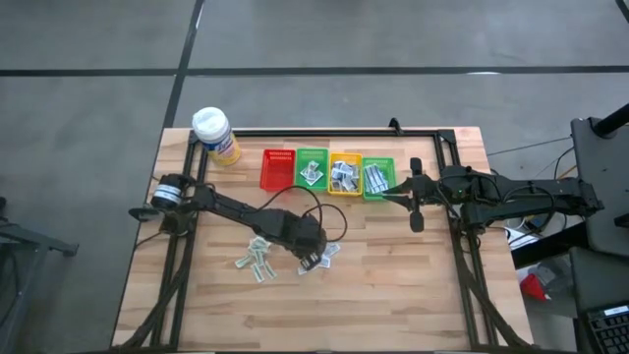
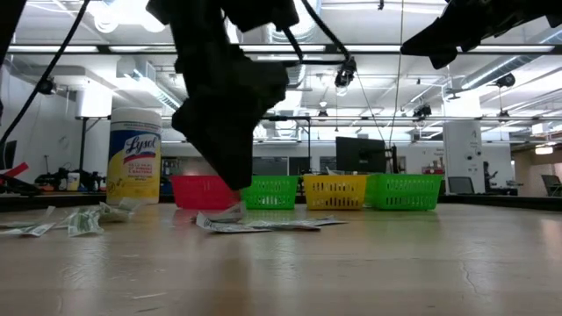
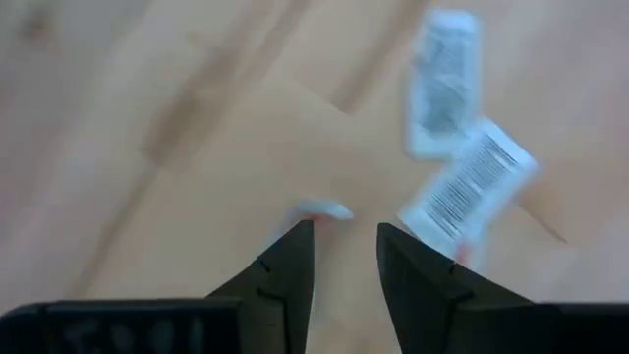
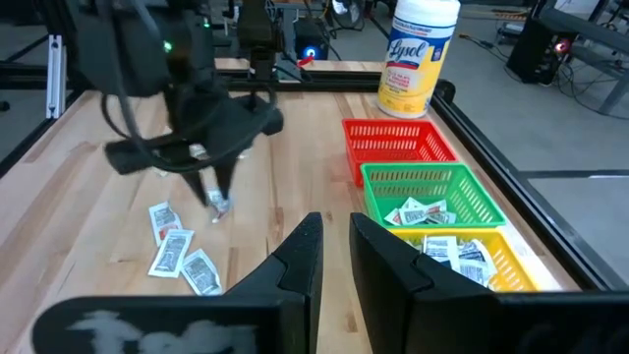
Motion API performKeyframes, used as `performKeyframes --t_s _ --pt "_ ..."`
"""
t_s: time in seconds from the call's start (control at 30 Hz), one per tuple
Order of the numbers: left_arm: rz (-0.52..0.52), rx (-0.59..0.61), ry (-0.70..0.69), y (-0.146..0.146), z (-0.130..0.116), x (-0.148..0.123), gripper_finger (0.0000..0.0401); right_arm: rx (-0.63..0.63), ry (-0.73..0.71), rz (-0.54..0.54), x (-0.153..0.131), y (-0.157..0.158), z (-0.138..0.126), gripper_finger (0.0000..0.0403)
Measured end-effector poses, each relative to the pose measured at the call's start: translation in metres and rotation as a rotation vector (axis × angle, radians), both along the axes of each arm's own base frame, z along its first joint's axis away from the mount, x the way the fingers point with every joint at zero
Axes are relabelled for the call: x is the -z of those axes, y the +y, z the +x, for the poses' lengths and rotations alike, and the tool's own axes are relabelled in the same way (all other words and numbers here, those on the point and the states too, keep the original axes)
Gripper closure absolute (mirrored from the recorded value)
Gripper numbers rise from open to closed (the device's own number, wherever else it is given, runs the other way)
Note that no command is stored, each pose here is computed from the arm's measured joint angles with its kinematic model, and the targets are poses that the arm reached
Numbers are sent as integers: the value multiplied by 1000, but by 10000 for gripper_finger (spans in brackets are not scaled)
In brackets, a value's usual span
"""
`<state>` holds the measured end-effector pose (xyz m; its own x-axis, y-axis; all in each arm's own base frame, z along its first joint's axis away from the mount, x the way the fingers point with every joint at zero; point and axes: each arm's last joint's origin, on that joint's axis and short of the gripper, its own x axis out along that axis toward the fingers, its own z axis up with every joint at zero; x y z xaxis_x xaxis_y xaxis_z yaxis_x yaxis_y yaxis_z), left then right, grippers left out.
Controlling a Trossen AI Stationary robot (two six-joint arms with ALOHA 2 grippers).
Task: Pick & Place First Aid Supplies
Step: Put the orange ointment pack into the left green bin
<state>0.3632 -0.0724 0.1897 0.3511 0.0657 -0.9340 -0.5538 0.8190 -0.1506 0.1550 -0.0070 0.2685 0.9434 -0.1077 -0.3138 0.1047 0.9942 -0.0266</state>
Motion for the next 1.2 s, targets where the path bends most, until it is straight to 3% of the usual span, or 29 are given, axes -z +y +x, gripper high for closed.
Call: performKeyframes --t_s 0.2,0.63,1.0,1.2 --pt "-15 95 39 -22 -9 2 284 1 0 1 0 0 0 351" --pt "56 107 32 -25 -11 4 279 1 0 0 0 0 0 351" --pt "152 152 -14 -16 -4 -5 165 0 0 1 0 0 0 351" --pt "215 295 41 -7 -5 -6 147 0 0 -1 0 0 0 351"
